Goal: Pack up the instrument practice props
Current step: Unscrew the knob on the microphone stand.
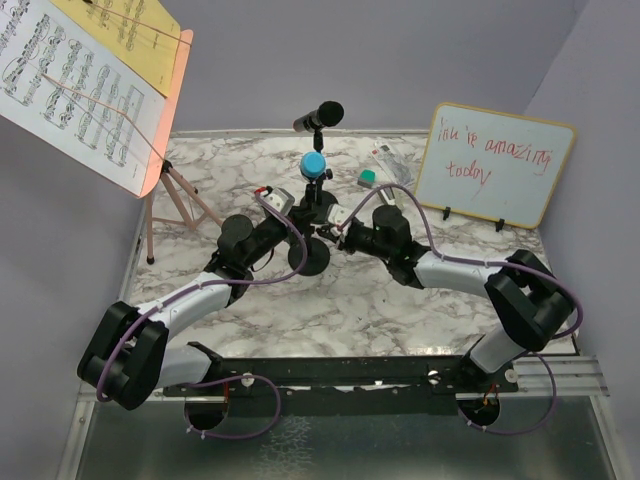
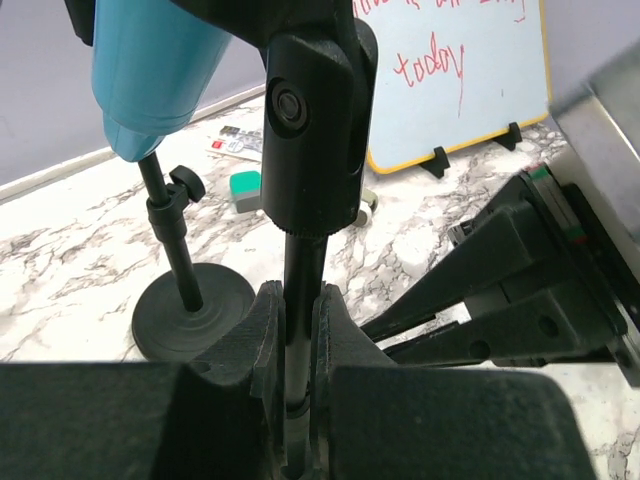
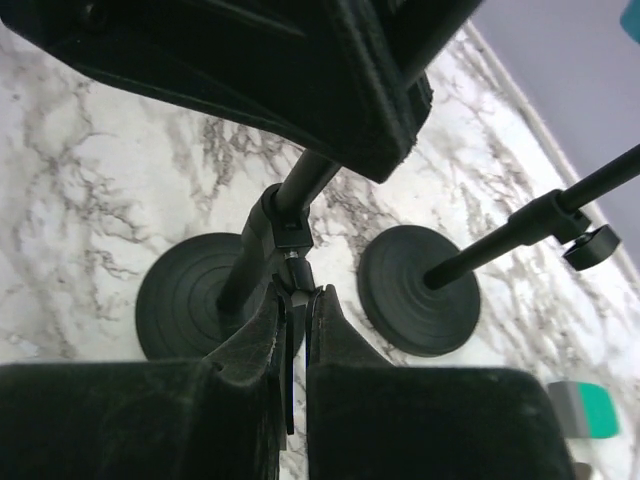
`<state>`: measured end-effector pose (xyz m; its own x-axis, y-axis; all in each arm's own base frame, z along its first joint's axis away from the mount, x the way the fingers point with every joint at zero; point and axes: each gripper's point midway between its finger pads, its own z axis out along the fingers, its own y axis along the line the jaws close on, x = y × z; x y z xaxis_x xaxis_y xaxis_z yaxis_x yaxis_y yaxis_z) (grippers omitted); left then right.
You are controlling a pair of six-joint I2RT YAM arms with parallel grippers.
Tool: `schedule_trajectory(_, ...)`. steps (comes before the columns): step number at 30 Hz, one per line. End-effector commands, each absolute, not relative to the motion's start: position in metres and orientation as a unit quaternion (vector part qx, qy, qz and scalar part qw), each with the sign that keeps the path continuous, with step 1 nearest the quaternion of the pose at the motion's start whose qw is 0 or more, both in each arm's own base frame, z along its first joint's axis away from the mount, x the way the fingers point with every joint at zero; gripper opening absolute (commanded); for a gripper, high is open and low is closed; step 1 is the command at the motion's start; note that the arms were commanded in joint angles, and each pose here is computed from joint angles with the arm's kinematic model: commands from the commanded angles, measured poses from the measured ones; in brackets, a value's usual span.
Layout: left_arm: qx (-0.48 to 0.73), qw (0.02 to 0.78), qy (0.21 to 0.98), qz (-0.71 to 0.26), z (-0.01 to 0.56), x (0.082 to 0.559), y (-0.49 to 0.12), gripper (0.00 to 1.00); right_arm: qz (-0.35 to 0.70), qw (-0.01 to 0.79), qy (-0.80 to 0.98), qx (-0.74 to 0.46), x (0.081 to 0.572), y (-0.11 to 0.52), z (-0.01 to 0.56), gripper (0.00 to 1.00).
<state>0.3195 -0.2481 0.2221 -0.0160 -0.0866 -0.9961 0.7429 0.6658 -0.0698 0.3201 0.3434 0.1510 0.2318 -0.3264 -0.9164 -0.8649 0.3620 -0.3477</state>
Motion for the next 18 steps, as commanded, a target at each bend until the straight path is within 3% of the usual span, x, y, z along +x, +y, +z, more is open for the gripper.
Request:
schedule_trajectory(1,0.285,0.594,0.649,-0.380,0.205,0.289,-0.269,0.00,0.076,0.572,0.598,-0.556,0.340,0.315,0.109,0.01)
schedule_trajectory(10,0.284,0.597,0.649,-0.378,0.205,0.290,-0.268,0.00,-0.128,0.642,0.487,-0.578,0.344,0.305,0.134,0.00)
schedule_trajectory(18,0.283,0.597,0.650,-0.376,0.205,0.290,-0.268,0.00,-0.183,0.619,0.446,-0.621,0.333,0.320,0.135,0.08)
